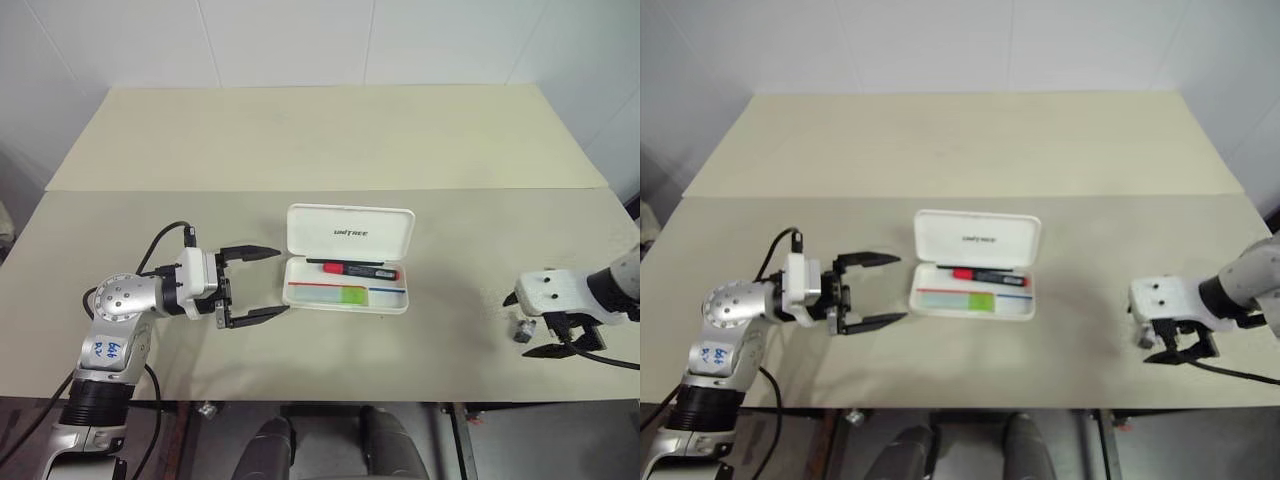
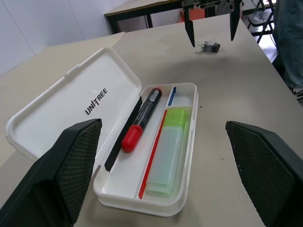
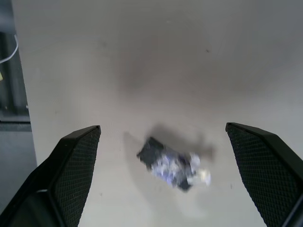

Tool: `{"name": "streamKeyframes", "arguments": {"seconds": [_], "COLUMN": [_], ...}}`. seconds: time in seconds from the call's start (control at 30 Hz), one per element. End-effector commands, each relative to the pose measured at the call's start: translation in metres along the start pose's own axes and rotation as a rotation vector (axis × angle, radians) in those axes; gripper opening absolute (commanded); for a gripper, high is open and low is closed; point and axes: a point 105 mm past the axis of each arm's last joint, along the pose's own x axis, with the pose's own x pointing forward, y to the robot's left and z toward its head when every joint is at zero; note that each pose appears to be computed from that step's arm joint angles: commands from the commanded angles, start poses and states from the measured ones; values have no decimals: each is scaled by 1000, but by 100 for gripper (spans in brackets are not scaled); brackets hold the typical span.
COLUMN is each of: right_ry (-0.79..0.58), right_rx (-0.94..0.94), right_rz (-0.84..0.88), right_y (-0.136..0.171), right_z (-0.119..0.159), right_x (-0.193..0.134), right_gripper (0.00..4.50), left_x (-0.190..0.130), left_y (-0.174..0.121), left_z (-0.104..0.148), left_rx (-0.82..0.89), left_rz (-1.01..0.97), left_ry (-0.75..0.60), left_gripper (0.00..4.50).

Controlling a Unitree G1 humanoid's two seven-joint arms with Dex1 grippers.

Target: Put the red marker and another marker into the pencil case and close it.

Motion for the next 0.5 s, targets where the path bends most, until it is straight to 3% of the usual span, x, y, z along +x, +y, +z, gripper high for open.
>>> {"name": "streamKeyframes", "arguments": {"seconds": [0.03,0.33,0.43,0.5], "right_ry": [64,117,82,52], "right_rx": [-91,-163,-175,-181], "right_rz": [13,30,48,56], "right_y": [-4,-18,-19,-19], "right_z": [-7,-15,-7,-1], "right_x": [1,2,3,3], "right_gripper": [449,449,391,327], "left_x": [1,-1,-2,-2], "left_y": [-1,-2,-2,-2], "left_z": [9,10,11,11], "left_rx": [38,40,42,43], "left_rz": [-2,18,25,30], "left_ry": [-2,8,11,13], "left_gripper": [450,450,450,450]}}
